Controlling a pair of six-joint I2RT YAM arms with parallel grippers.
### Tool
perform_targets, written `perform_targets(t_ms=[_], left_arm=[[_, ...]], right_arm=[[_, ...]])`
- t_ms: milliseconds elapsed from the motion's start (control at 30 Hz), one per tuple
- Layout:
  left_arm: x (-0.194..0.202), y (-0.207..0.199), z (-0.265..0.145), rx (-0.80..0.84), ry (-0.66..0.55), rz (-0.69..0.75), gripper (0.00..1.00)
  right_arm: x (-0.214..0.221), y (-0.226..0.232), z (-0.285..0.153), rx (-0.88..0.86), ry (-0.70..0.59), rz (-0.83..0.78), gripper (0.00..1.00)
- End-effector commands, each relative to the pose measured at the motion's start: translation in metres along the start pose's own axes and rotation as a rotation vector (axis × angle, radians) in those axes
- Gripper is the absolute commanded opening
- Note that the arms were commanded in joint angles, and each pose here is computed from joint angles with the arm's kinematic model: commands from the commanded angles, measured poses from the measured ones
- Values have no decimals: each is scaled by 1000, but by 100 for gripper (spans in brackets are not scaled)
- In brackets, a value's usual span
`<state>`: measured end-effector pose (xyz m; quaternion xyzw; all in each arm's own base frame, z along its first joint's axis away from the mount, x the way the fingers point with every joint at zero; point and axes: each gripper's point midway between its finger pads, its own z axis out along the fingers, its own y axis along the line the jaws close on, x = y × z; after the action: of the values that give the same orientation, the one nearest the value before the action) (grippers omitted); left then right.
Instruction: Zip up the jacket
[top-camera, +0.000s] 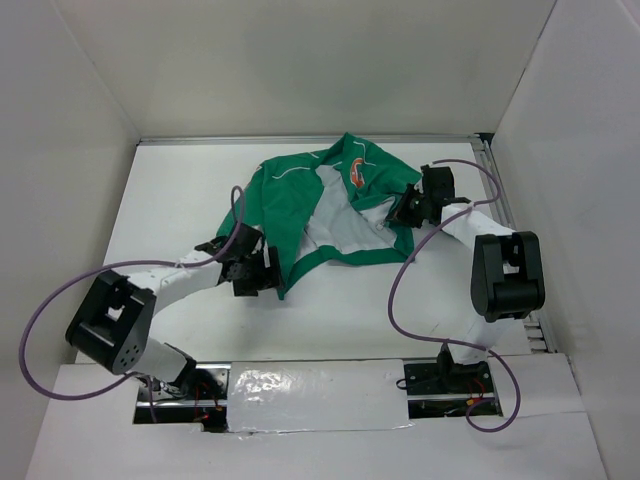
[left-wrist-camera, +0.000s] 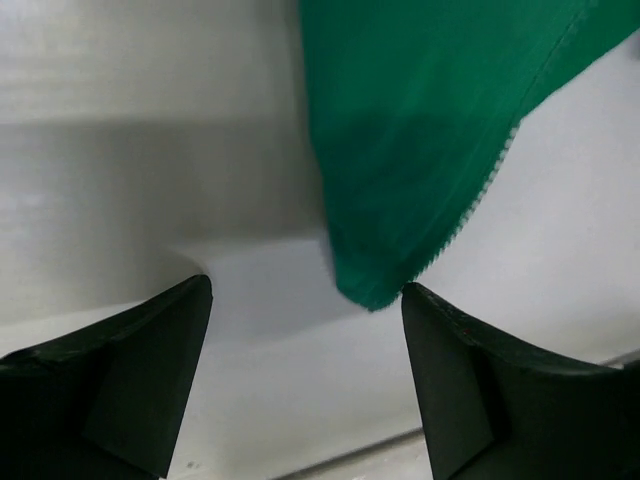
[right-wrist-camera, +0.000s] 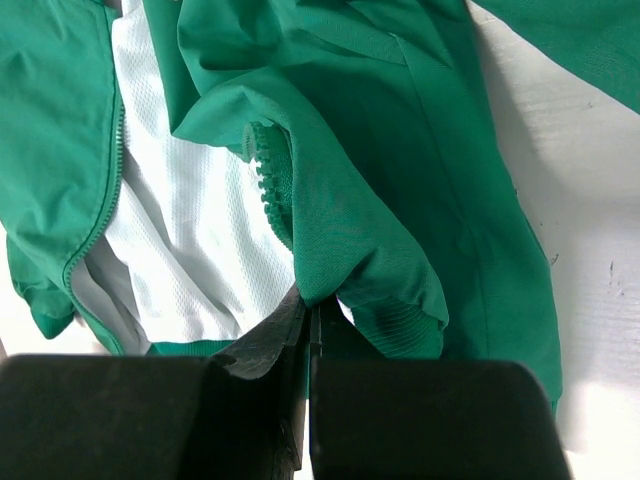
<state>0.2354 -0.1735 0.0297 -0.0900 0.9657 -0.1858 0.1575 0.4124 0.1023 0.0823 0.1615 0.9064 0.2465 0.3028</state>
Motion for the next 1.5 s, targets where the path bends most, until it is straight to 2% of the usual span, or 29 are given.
perform_targets(t_ms=[0,67,367,533,733,767,800,833,1000,1233,1467], left_arm=[[-20,0,11,-70,-57,29,88],[-17,5,17,-120,-15,-8,80],[-13,6,35,-214,-17,84,78],[4,4,37,-270,16,148,65],[32,9,35,-273,69,138,61],[35,10,34,-273,75,130,59],[37,11,34,-275,79,122,48],[40,10,34,-260,93,125,46],[42,1,29,-212,99,120,46],[63,-2,18,-141,164,102,58],[70,4,15,-146,160,44,57]], right_arm=[[-2,6,-6,-16,-20,-25,0],[-2,6,-7,-16,-24,-26,0],[3,3,-7,-16,-17,-21,0],[3,0,-8,-1,-25,-23,0],[3,1,-9,-7,-26,-21,0],[3,2,-8,-10,-24,-21,0],[4,2,-8,-12,-23,-22,0],[4,2,-8,-14,-25,-22,0],[6,1,-6,-11,-14,-18,0],[6,1,-5,-13,-9,-16,0],[11,3,-1,-21,8,-21,0]])
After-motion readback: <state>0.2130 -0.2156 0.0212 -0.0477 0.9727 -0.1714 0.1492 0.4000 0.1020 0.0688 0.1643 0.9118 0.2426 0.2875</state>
